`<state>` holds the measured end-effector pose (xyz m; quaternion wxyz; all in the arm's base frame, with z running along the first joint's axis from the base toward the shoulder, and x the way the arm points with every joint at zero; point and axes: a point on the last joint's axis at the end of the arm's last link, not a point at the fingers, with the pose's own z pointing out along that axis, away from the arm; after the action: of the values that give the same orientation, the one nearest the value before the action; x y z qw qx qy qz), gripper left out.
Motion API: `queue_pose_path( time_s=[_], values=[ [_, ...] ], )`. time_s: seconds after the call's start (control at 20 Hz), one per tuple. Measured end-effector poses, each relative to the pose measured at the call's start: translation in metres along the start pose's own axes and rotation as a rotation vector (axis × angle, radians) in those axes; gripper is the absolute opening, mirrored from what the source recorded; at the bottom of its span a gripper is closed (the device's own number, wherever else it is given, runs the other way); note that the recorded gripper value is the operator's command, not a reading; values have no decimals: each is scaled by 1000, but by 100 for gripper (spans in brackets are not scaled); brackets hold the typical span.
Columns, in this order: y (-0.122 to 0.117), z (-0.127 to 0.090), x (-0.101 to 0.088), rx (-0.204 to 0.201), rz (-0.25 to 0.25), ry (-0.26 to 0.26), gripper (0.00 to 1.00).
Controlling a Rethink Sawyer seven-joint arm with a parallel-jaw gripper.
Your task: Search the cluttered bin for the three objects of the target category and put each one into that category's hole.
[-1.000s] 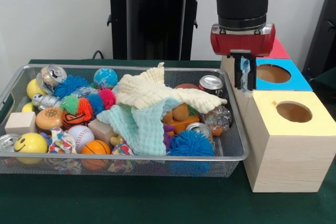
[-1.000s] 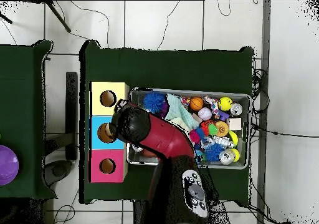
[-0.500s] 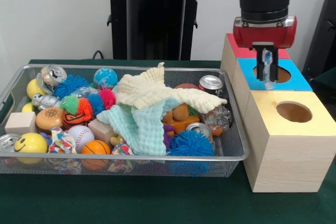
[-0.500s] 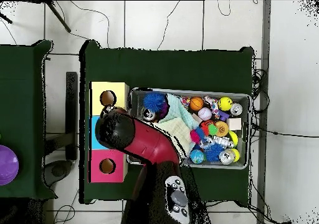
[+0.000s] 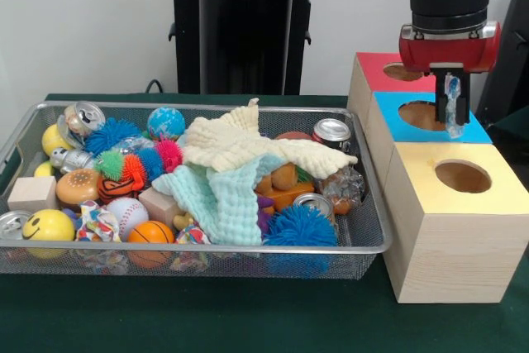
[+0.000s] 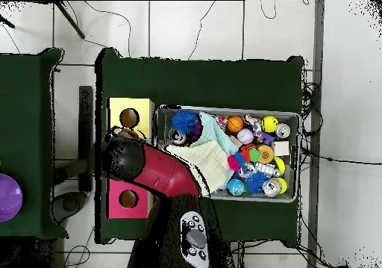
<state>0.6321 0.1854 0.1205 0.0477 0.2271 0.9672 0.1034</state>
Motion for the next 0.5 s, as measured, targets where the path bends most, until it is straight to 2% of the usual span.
queue_pose_path(
  time_s=[0.3,0.5],
  values=[
    [4,-1,-1,-8,56,-3,0],
    [4,-1,-2,-10,75,-4,0]
  ],
)
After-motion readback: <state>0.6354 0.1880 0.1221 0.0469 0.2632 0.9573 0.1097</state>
